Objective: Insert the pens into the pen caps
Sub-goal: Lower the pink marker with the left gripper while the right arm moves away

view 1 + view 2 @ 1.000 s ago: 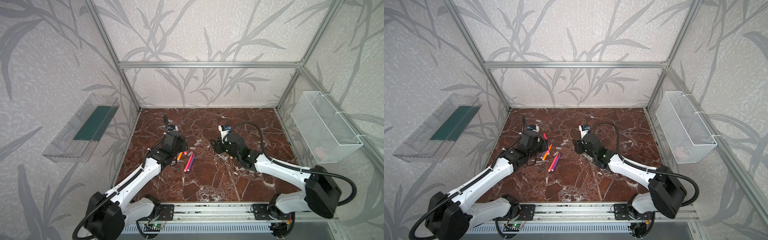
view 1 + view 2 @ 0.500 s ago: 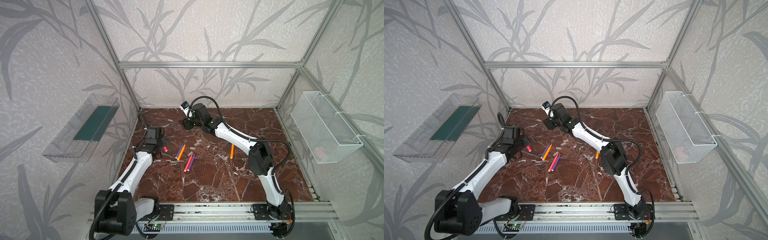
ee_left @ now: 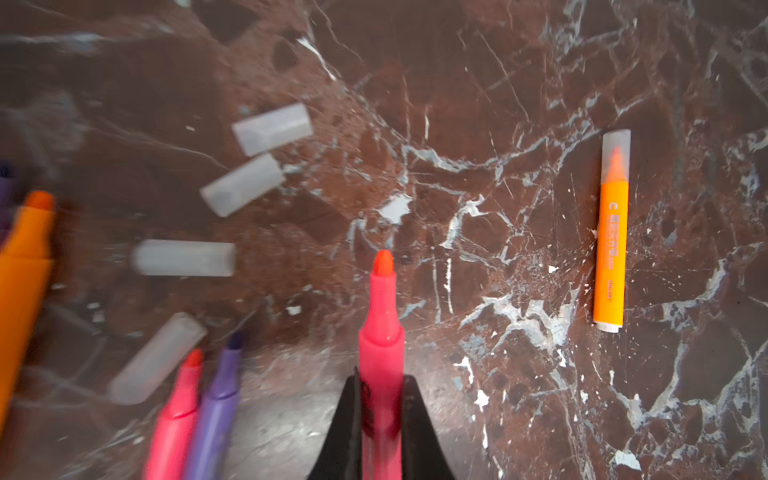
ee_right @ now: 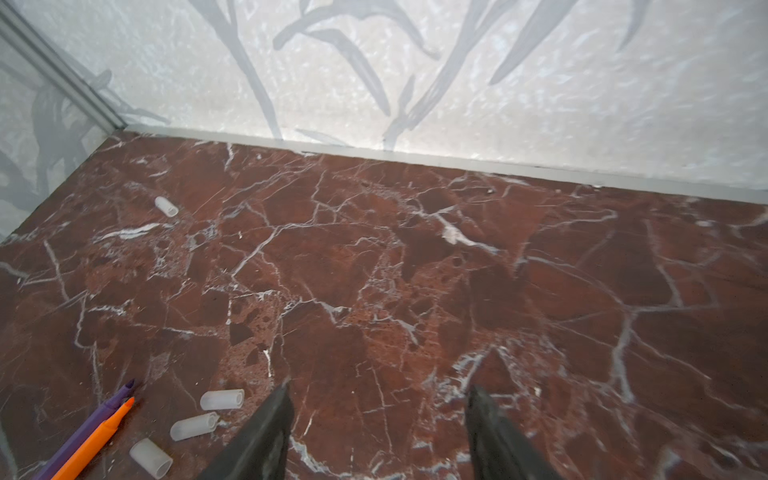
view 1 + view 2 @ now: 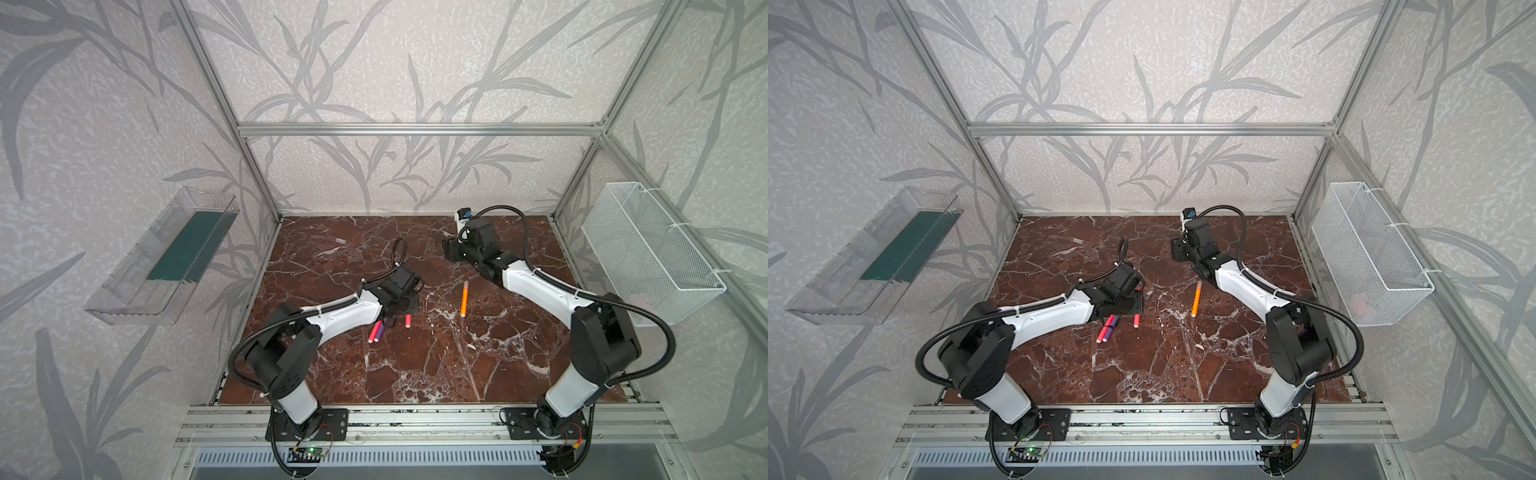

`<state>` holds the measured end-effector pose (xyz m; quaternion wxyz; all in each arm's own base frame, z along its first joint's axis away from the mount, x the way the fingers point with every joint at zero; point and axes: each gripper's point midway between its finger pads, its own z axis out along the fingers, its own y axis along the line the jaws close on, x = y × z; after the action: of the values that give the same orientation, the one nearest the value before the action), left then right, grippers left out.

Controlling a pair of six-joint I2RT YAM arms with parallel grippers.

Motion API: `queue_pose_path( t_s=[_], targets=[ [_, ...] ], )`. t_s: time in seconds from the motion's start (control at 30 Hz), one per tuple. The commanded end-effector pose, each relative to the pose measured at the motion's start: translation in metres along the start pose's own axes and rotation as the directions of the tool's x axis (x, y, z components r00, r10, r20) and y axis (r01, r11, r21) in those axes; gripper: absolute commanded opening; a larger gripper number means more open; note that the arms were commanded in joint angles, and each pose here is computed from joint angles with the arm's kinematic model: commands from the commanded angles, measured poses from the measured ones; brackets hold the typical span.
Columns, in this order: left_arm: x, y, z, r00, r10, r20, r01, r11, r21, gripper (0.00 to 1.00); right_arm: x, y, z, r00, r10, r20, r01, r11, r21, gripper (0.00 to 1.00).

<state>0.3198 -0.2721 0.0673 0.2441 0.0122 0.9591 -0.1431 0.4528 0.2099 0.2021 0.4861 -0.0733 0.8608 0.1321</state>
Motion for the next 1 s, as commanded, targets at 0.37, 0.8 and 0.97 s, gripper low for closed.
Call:
queue_pose_path(
  t_s=[0.37,0.8,0.97],
  targets=[
    [0.02,-0.025,0.045,0.996,-0.055,-0.076,0.053,0.998,-0.033,0.0,0.036,-0.01,-0.045,0.993,0.117,0.02,-0.118,0.993,0.008,0.66],
    [-0.084,0.014,-0.04,0.979,-0.028,0.204,0.061,0.986,-0.158,0.69,0.077,-0.002,-0.073,0.99,0.121,-0.072,-0.123,0.992,-0.017,0.75],
    [-0.156,0.116,-0.08,0.879,-0.25,0.407,0.344,0.922,-0.176,0.72,0.098,0.015,-0.077,0.992,0.077,-0.097,-0.077,0.997,0.007,0.78]
  ],
)
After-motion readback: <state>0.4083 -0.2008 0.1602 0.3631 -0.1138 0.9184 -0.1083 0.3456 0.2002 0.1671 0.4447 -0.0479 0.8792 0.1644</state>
